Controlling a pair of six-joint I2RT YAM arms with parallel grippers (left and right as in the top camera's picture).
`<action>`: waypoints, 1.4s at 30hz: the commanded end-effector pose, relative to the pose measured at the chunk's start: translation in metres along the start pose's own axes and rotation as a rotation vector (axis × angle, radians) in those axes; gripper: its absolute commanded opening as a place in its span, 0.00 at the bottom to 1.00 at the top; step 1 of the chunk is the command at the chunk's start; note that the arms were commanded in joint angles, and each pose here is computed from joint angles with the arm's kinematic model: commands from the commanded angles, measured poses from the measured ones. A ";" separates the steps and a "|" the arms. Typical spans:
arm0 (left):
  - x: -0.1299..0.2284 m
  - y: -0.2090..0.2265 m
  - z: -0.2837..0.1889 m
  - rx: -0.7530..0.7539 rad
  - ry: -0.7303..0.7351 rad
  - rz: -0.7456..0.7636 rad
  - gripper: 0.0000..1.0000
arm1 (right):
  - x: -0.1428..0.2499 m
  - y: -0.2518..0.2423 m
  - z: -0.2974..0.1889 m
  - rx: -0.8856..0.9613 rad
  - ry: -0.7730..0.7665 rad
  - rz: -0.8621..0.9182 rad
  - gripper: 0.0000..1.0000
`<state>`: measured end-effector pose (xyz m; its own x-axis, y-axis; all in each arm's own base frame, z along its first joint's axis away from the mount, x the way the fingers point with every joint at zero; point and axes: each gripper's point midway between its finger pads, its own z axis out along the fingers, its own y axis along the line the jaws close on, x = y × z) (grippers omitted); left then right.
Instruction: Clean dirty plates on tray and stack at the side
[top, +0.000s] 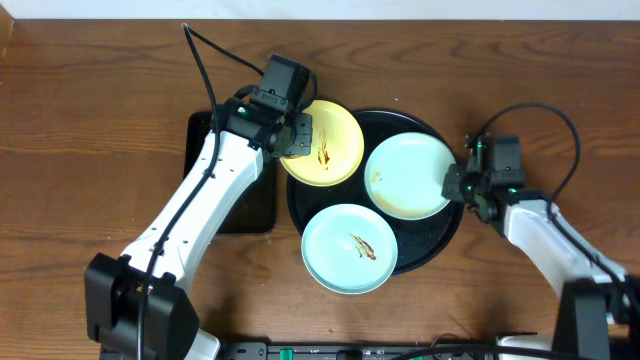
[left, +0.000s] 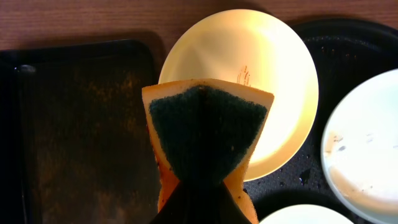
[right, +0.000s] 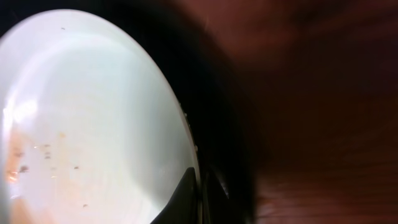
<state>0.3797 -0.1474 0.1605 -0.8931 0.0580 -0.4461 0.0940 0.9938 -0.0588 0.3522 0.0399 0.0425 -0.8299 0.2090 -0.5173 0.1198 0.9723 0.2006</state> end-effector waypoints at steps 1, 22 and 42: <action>-0.002 0.002 -0.006 0.002 -0.016 -0.014 0.08 | -0.028 -0.010 -0.025 0.088 -0.125 -0.143 0.01; 0.000 0.002 -0.006 -0.001 -0.009 -0.013 0.08 | -0.064 0.041 -0.084 0.314 -0.368 -0.709 0.01; 0.001 0.003 -0.006 -0.002 -0.003 -0.013 0.08 | -0.048 0.010 -0.068 0.312 -0.291 -0.367 0.01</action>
<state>0.3778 -0.1466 0.1595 -0.8969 0.0596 -0.4383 0.0936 0.9940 -0.0564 0.3516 0.0434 0.1218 -0.6736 -0.2887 -0.6804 -0.0668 0.9406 -0.3330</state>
